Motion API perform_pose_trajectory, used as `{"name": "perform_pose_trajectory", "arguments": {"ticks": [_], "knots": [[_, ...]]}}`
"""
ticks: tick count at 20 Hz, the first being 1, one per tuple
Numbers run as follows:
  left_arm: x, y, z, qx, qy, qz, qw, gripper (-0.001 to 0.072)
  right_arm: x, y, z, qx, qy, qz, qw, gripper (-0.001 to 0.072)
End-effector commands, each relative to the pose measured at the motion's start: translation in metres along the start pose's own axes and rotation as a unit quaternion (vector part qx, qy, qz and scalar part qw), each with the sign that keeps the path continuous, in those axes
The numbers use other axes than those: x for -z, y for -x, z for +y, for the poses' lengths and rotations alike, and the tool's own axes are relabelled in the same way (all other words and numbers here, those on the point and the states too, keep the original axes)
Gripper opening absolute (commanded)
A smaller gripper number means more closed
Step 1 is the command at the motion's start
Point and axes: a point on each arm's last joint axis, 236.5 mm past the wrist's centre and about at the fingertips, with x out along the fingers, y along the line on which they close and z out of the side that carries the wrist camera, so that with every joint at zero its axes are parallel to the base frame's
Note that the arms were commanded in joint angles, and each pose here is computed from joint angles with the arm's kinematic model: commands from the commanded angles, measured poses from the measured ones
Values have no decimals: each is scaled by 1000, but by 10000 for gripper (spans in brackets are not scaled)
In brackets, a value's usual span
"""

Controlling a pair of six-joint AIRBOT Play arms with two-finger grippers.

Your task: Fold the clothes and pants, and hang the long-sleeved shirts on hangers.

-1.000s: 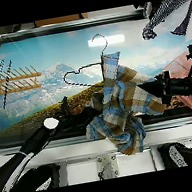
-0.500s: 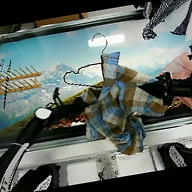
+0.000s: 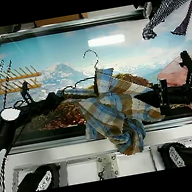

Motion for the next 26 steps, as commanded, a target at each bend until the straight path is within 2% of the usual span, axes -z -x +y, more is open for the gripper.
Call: {"name": "perform_pose_trajectory", "arguments": {"ticks": [1, 6, 13, 16, 20, 22, 26], "knots": [[-17, 19, 9, -38, -42, 4, 998, 14, 7, 0, -1, 8, -8, 16, 1000, 9], [-39, 33, -9, -61, -109, 30, 992, 14, 33, 2, -12, 32, -26, 70, 997, 9], [-83, 90, -66, -86, -220, 11, 972, 14, 47, -1, 26, -38, -30, 107, 993, 9], [-88, 116, -108, -71, -266, 6, 961, 14, 21, -13, 62, -105, -19, 62, 992, 9], [-84, 144, -159, -48, -325, -15, 944, 14, -20, -17, 84, -138, 5, -11, 990, 9], [-88, 160, -169, -70, -353, -35, 932, 14, -36, -13, 91, -147, 18, -39, 988, 8], [-107, 198, -172, -136, -380, -90, 911, 14, -54, -14, 75, -103, 30, -63, 992, 9]]}}
